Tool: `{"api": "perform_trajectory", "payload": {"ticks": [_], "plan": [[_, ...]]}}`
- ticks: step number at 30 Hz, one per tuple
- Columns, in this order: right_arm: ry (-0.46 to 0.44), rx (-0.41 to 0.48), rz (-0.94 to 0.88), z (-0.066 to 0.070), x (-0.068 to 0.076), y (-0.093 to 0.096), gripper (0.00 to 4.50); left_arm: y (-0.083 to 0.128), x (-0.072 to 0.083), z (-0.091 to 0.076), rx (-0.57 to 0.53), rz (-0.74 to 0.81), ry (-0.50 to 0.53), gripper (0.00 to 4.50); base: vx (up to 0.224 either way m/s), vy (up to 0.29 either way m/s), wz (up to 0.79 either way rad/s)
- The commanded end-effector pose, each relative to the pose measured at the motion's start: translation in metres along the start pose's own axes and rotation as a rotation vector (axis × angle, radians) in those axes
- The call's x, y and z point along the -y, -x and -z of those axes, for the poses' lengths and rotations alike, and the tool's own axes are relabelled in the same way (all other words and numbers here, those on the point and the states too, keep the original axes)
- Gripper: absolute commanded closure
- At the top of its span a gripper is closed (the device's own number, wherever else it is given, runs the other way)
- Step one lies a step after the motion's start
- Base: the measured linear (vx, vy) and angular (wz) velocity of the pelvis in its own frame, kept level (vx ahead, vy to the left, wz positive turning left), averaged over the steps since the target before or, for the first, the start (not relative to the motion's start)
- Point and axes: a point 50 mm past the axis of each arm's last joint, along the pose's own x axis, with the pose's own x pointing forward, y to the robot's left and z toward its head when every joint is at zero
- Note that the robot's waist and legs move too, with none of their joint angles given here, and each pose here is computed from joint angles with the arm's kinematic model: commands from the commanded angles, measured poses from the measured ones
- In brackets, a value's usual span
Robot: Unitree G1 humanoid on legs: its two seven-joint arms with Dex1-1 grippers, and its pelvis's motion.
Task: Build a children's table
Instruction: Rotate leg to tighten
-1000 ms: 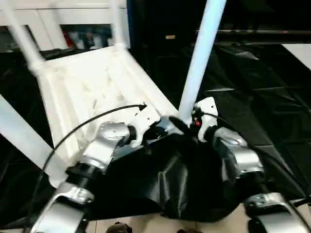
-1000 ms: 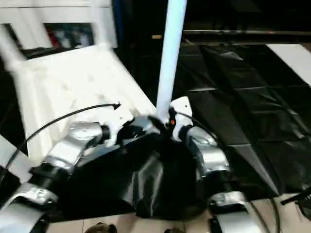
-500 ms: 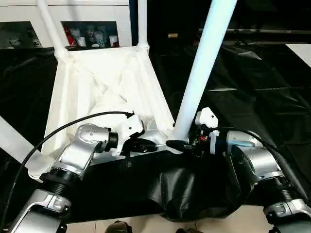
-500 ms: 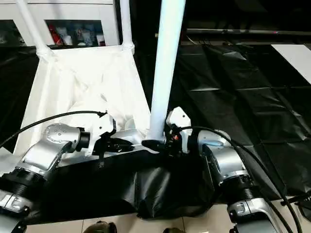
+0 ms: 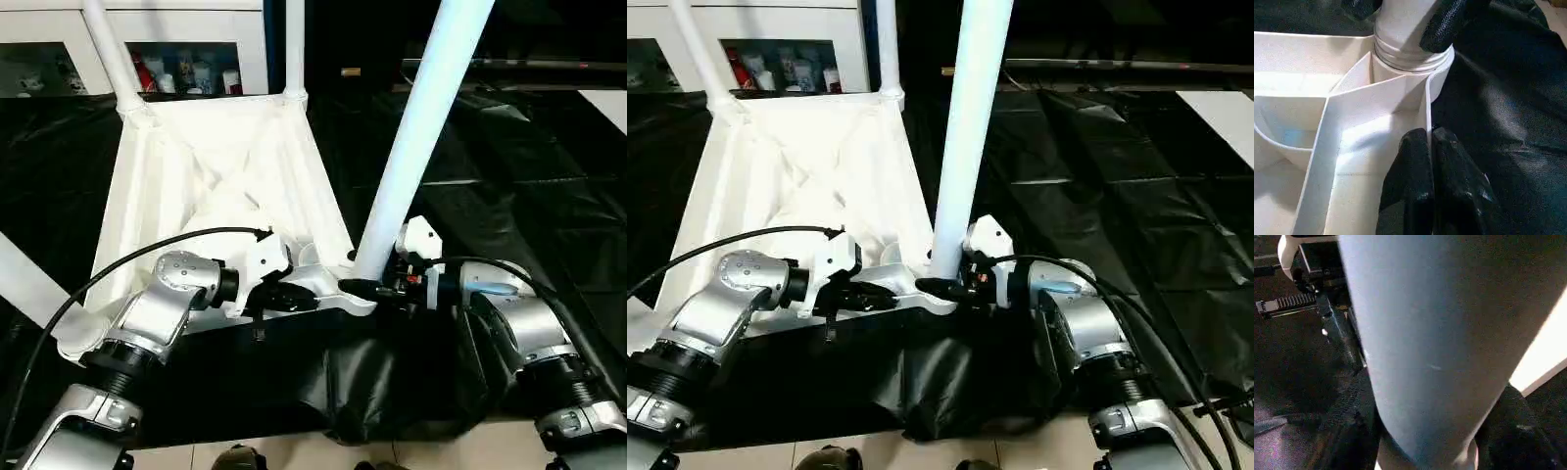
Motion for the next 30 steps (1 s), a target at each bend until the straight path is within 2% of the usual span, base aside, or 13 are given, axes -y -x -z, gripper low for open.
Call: {"api": "perform_trajectory", "payload": {"ticks": [1,4,9,13,14,17,21,23,24,25,27,28,30], "plan": [[-0.023,-0.051,-0.064,0.013,-0.011,-0.005,2.4,-0.01,0.007,-0.001,0.03,0.033,0.003,4.5,0.0,0.0,0.0],[-0.042,-0.03,-0.028,0.014,-0.009,-0.006,2.47,-0.012,0.003,-0.001,0.023,-0.005,0.002,4.5,0.0,0.0,0.0],[-0.142,-0.02,0.191,0.025,-0.002,-0.019,2.5,-0.021,-0.009,-0.004,0.0,-0.145,0.013,4.5,0.0,0.0,0.0],[-0.257,-0.029,0.41,0.034,0.002,-0.034,2.51,-0.038,-0.016,-0.011,-0.002,-0.243,0.032,4.5,0.0,0.0,0.0],[-0.329,-0.019,0.547,0.034,0.005,-0.048,2.51,-0.051,-0.018,-0.017,0.006,-0.304,0.054,4.5,0.0,0.0,0.0],[-0.382,-0.022,0.635,0.033,0.005,-0.06,2.51,-0.065,-0.017,-0.023,0.011,-0.321,0.075,4.5,0.0,0.0,0.0],[-0.369,0.004,0.628,0.024,0.002,-0.076,2.51,-0.079,-0.013,-0.032,0.034,-0.301,0.081,4.5,0.0,0.0,0.0],[-0.386,0.039,0.614,0.019,0.005,-0.073,2.51,-0.077,-0.013,-0.033,0.048,-0.287,0.069,4.5,0.0,0.0,0.0],[-0.386,0.039,0.614,0.019,0.005,-0.073,2.16,-0.077,-0.013,-0.033,0.048,-0.287,0.069,4.5,0.0,0.0,0.0],[-0.391,0.05,0.611,0.018,0.006,-0.073,2.16,-0.076,-0.013,-0.033,0.049,-0.284,0.066,4.5,0.0,0.0,0.0],[-0.385,0.052,0.617,0.018,0.008,-0.07,1.77,-0.073,-0.015,-0.031,0.045,-0.286,0.064,4.5,0.0,0.0,0.0],[-0.371,0.053,0.611,0.017,0.009,-0.069,1.75,-0.071,-0.015,-0.03,0.045,-0.282,0.059,4.5,0.0,0.0,0.0],[-0.299,0.04,0.471,0.015,0.005,-0.064,1.71,-0.062,-0.015,-0.026,0.05,-0.255,0.049,4.5,0.0,0.0,0.0]]}}
